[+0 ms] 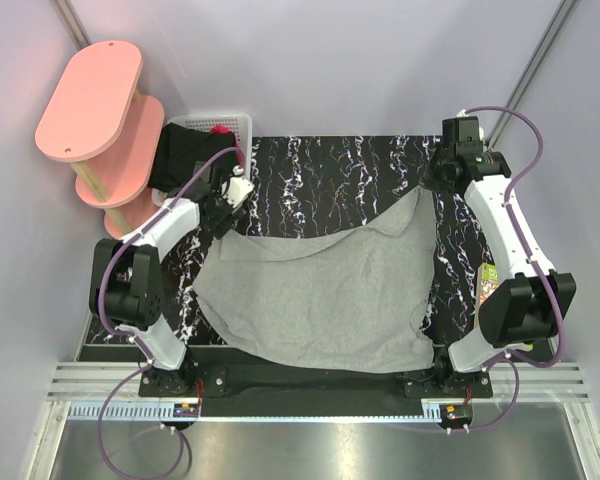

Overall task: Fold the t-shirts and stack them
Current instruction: Flatten out the tshirt, then fold the flattened tshirt in 1/3 of the way

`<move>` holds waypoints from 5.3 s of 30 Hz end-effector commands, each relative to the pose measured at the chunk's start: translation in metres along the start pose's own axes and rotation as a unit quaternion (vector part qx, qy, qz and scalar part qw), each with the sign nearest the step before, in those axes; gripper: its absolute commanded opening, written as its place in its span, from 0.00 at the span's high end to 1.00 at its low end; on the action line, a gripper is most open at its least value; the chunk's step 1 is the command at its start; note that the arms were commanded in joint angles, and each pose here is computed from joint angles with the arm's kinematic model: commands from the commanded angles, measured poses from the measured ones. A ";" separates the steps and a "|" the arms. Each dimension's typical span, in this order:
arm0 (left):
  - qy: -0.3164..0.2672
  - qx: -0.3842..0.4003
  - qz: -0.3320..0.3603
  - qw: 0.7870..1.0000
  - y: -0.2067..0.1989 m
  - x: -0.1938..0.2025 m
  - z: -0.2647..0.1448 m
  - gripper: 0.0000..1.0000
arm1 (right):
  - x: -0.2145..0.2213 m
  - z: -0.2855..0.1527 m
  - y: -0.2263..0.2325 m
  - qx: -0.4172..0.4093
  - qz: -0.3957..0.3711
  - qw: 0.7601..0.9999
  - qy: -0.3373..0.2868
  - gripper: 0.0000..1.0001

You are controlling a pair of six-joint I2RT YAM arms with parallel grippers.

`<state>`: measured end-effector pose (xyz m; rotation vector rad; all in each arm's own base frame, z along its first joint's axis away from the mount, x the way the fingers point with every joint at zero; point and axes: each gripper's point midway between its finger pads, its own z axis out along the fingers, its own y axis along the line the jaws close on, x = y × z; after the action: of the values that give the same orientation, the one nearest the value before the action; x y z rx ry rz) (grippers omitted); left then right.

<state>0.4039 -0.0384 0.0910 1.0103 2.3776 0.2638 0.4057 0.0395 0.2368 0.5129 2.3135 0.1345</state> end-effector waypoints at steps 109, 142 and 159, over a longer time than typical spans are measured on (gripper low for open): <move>0.006 0.084 -0.098 0.992 -0.040 0.019 -0.033 0.97 | 0.005 -0.009 0.018 -0.065 0.014 0.998 -0.007 1.00; -0.002 -0.035 -0.087 0.996 0.069 -0.005 -0.036 1.00 | -0.078 0.021 0.048 -0.045 -0.011 0.997 -0.055 1.00; 0.006 -0.017 -0.093 0.995 0.054 0.031 -0.035 1.00 | 0.008 -0.005 0.013 -0.042 0.000 0.999 0.031 1.00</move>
<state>0.3931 0.0235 0.1131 0.7768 2.5197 0.2376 0.4182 0.0572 0.1905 0.4856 2.4813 0.1959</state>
